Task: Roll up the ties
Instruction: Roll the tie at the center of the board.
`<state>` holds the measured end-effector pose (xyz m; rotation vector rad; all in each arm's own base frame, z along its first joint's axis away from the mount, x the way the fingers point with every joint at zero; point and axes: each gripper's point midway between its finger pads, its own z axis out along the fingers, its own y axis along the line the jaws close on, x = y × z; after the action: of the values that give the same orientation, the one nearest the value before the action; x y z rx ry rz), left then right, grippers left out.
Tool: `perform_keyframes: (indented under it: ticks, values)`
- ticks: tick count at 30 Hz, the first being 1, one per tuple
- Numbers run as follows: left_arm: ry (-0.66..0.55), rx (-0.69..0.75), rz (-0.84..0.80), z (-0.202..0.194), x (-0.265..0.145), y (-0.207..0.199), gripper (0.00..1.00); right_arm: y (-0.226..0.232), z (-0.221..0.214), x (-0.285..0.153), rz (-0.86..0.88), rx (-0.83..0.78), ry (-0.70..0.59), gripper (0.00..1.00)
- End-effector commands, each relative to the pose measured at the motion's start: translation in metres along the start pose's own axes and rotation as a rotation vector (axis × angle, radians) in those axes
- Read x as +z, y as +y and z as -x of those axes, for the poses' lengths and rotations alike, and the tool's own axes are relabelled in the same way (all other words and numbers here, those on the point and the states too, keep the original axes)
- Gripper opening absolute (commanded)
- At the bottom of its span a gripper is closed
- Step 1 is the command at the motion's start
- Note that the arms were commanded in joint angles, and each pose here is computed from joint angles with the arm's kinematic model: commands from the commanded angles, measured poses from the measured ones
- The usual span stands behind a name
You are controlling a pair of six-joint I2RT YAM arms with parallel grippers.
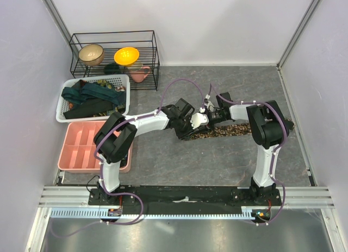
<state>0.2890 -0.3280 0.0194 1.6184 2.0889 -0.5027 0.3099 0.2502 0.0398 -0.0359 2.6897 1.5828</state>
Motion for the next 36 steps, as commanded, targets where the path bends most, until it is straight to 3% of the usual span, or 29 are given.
perform_keyframes:
  ticks: [1, 11, 15, 18, 19, 23, 24, 25, 29, 36]
  values:
    - [0.072, -0.018, -0.019, -0.019, 0.007, -0.002, 0.24, 0.005, -0.002, 0.011, 0.040, -0.019, 0.016, 0.37]
    - [0.072, -0.015, -0.021, -0.019, 0.007, -0.002, 0.24, -0.005, -0.006, 0.025, -0.015, -0.022, 0.031, 0.35]
    - [0.071, -0.016, -0.025, -0.018, 0.007, -0.003, 0.24, -0.011, -0.008, 0.025, -0.037, -0.023, 0.041, 0.24]
    - [0.073, -0.017, -0.027, -0.019, 0.007, -0.003, 0.24, -0.014, -0.008, 0.025, -0.057, -0.044, 0.048, 0.10]
    - [0.069, -0.016, -0.027, -0.018, 0.007, -0.002, 0.24, -0.016, -0.008, 0.024, -0.064, -0.042, 0.049, 0.00]
    - [0.067, -0.016, -0.034, -0.019, 0.006, -0.003, 0.27, -0.026, -0.002, 0.021, -0.084, -0.028, 0.034, 0.00]
    - [0.067, -0.018, -0.034, -0.019, 0.005, -0.002, 0.29, -0.029, 0.000, 0.019, -0.098, -0.029, 0.029, 0.00]
    - [0.062, -0.019, -0.033, -0.017, 0.003, -0.001, 0.39, -0.031, 0.002, 0.017, -0.102, -0.030, 0.021, 0.00]
    - [0.016, -0.031, -0.031, -0.006, -0.006, 0.002, 0.61, -0.041, 0.005, 0.015, -0.127, -0.021, 0.015, 0.00]
    - [-0.081, -0.063, -0.038, 0.011, -0.016, 0.008, 0.71, -0.058, 0.008, 0.008, -0.169, -0.013, -0.002, 0.00]
